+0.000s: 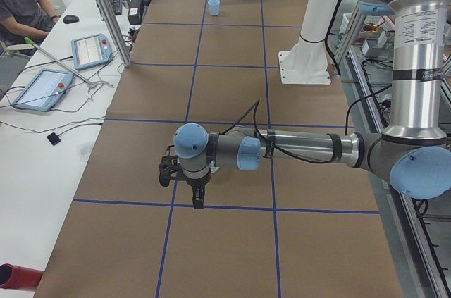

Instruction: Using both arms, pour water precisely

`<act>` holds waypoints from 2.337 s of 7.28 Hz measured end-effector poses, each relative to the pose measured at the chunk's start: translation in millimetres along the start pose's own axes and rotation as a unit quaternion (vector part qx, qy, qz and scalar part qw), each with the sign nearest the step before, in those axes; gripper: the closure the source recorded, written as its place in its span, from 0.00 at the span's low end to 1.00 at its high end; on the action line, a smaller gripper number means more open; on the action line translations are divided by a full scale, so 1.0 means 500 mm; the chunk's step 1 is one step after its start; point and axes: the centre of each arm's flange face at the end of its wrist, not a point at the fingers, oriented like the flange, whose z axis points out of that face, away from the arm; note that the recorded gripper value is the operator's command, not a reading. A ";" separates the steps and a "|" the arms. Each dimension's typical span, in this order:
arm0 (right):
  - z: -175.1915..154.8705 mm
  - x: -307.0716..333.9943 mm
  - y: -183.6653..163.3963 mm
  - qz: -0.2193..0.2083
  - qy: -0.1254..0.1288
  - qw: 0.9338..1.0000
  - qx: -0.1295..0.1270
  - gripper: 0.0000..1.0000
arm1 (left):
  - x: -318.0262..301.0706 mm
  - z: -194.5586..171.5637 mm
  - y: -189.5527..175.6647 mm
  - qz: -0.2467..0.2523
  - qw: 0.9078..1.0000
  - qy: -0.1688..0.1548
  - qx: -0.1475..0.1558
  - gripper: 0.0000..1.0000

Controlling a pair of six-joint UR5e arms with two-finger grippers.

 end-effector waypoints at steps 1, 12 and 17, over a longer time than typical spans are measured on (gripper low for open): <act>0.001 0.001 -0.001 0.004 0.000 1.000 -0.005 0.00 | 0.000 -0.004 -0.005 0.005 1.000 -0.013 0.003 0.00; 0.009 -0.003 -0.003 -0.001 0.002 1.000 -0.018 0.00 | -0.012 0.011 0.007 0.021 1.000 -0.005 -0.010 0.00; 0.009 -0.002 0.002 -0.001 0.002 1.000 -0.018 0.00 | 0.017 -0.023 0.045 0.045 0.999 -0.007 0.015 0.00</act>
